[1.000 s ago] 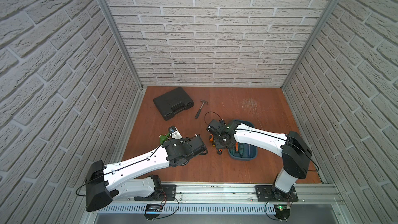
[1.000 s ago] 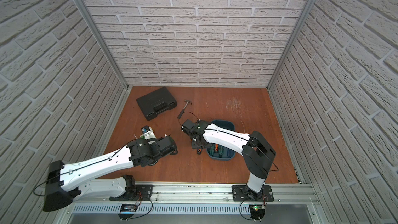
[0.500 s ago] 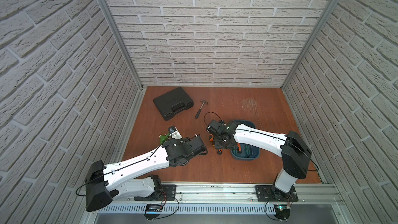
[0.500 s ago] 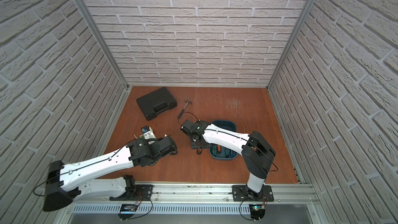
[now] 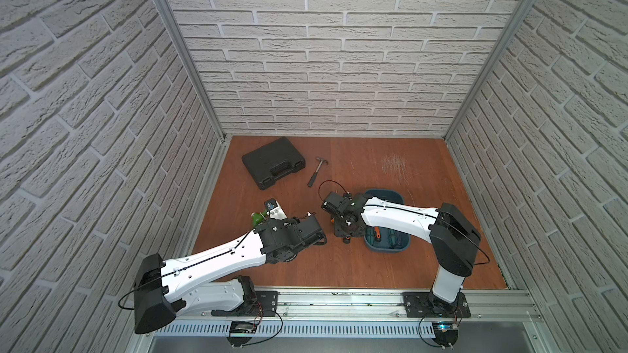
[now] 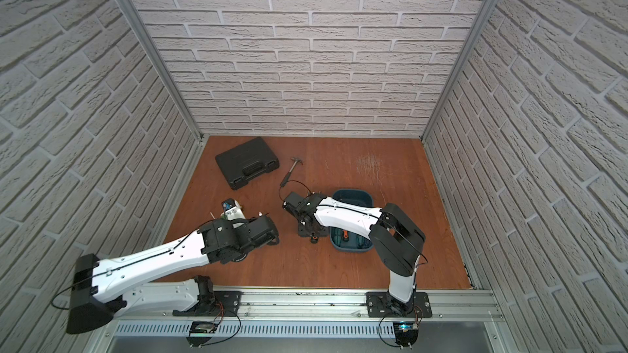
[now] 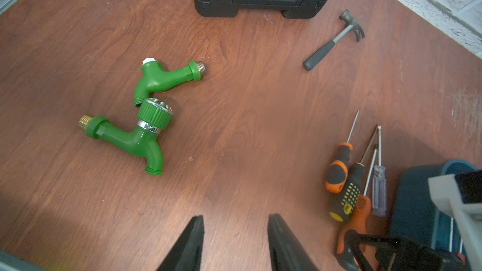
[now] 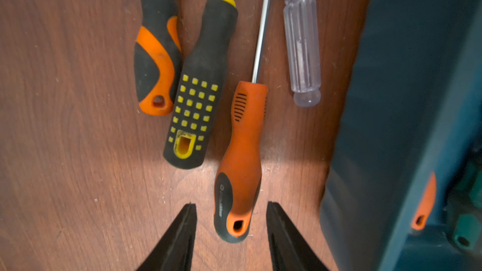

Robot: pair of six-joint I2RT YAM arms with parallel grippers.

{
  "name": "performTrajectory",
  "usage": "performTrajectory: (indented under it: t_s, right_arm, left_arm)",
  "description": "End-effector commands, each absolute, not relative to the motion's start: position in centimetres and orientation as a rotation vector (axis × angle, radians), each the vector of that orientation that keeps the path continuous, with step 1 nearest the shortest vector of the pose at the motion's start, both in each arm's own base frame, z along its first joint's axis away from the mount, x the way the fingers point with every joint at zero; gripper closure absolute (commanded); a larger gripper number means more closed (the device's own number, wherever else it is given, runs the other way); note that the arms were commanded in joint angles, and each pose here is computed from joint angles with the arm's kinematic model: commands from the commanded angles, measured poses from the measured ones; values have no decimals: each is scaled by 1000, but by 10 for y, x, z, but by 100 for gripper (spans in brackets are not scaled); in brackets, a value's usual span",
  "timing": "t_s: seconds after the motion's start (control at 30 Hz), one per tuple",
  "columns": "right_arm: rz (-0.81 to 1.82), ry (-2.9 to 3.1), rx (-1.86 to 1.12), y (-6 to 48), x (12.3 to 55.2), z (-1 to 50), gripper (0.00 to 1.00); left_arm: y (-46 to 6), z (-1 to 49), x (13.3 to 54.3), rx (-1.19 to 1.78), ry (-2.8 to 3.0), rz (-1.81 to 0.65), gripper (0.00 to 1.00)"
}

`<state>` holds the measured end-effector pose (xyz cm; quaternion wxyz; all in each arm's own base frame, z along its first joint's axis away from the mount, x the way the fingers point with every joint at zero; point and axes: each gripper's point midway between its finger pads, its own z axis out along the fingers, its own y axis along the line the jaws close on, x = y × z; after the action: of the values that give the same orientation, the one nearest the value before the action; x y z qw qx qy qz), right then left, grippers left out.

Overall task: Put the screwdriver on the desktop into the storage box
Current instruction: Pick up the screwdriver from the center of the board.

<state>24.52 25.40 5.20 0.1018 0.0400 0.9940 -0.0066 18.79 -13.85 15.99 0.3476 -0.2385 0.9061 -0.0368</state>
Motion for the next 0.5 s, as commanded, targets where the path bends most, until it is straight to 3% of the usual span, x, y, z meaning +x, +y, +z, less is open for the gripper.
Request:
performTrajectory:
  t_s: [0.0,0.47]
  right_arm:
    - [-24,2957,167,252,243,41,52]
    - [-28,2981,209,248,247,26,54]
  left_arm:
    - [-134,168,188,-616,2330,-86,54]
    - [-136,166,187,-607,2340,-88,54]
